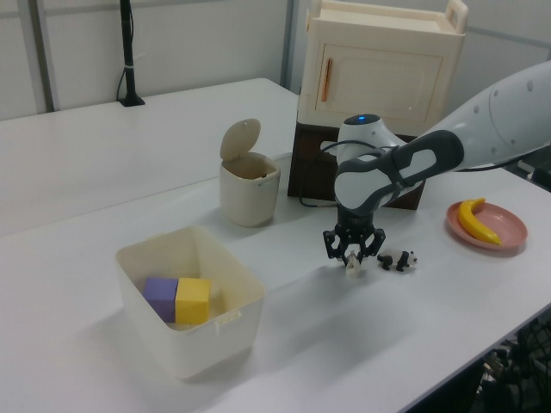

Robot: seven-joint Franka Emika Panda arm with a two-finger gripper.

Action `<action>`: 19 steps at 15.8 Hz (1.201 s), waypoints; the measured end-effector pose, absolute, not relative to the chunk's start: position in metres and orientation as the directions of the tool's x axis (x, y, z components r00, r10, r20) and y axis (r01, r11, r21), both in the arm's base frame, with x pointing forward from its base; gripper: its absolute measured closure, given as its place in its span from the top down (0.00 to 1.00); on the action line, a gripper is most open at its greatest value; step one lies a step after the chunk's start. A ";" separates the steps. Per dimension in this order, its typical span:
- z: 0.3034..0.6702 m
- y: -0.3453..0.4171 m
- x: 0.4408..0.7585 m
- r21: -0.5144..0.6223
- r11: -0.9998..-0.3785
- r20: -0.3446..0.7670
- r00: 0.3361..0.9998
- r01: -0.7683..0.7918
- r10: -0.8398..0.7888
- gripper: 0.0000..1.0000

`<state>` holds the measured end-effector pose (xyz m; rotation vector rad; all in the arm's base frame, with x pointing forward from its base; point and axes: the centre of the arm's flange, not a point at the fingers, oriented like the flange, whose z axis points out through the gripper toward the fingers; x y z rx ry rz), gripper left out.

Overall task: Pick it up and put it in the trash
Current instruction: 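Close the gripper on the white wrapper and lift it, then carry the wrapper over the beige trash bin opening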

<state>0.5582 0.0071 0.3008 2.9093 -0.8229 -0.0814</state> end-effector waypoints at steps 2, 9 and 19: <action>0.303 0.007 0.561 0.119 -0.846 -0.009 0.852 -0.519 -0.524 0.23; 0.408 0.032 0.624 -0.010 -0.911 0.202 0.892 -0.411 -0.405 0.15; 0.488 0.070 0.678 -0.078 -0.988 0.451 0.879 -0.132 -0.153 0.15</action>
